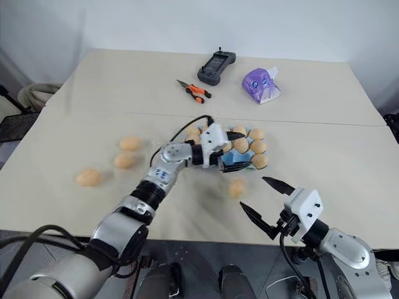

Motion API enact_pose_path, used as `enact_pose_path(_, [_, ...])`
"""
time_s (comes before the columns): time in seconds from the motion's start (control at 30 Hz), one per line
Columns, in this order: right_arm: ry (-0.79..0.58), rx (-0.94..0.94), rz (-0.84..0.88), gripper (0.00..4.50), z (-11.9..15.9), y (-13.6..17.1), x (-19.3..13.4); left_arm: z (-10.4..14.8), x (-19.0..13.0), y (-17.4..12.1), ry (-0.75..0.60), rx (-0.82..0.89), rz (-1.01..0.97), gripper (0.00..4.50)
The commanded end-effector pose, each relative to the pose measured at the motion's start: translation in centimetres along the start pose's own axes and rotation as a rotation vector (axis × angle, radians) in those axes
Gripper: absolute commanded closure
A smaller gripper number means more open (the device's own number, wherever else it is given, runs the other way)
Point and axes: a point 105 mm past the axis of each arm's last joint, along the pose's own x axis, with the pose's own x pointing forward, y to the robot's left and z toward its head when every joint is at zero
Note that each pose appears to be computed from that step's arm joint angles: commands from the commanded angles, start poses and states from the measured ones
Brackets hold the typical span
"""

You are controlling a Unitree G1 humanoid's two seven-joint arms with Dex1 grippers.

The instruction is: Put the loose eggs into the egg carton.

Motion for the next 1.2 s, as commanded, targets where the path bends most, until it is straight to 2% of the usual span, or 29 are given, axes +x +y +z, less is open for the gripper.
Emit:
enact_pose_path(0.03, [-0.041,-0.01,0.031,0.0,0.9,0.1,0.6,1.0,-3.6,0.7,-0.045,0.02,0.056,0.01])
enact_pose_path(0.17, [-0.042,0.0,0.063,0.0,0.6,-0.2,1.2,0.1,-8.2,-0.1,-0.006,-0.003,0.093,0.01])
enact_pose_path(0.47, [0.011,0.021,0.122,0.0,-0.5,-0.6,0.6,0.4,-13.6,-4.4,0.049,-0.096,-0.055,0.01])
enact_pose_path(0.63, [0.035,0.026,0.134,0.0,-0.9,-0.8,-0.1,-0.5,-14.9,-5.5,0.119,-0.109,-0.092,0.01])
enact_pose_path(0.77, [0.034,0.019,0.132,0.0,-0.9,-1.0,-0.2,-4.4,-15.5,-3.8,0.267,-0.218,0.081,0.01])
enact_pose_path(0.83, [0.03,0.016,0.131,0.0,-0.8,-1.1,-0.2,-5.3,-15.6,-3.4,0.278,-0.202,0.118,0.01])
enact_pose_path(0.9, [0.028,0.014,0.13,0.0,-0.8,-1.1,-0.2,-5.4,-15.4,-2.7,0.257,-0.163,0.179,0.01])
enact_pose_path(1.0, [0.025,0.01,0.13,0.0,-0.8,-1.2,-0.2,-4.9,-15.1,-2.4,0.2,-0.197,0.219,0.01])
enact_pose_path(1.2, [0.017,0.004,0.128,0.0,-0.8,-1.3,0.0,-4.3,-15.8,-2.3,0.178,-0.195,0.254,0.01])
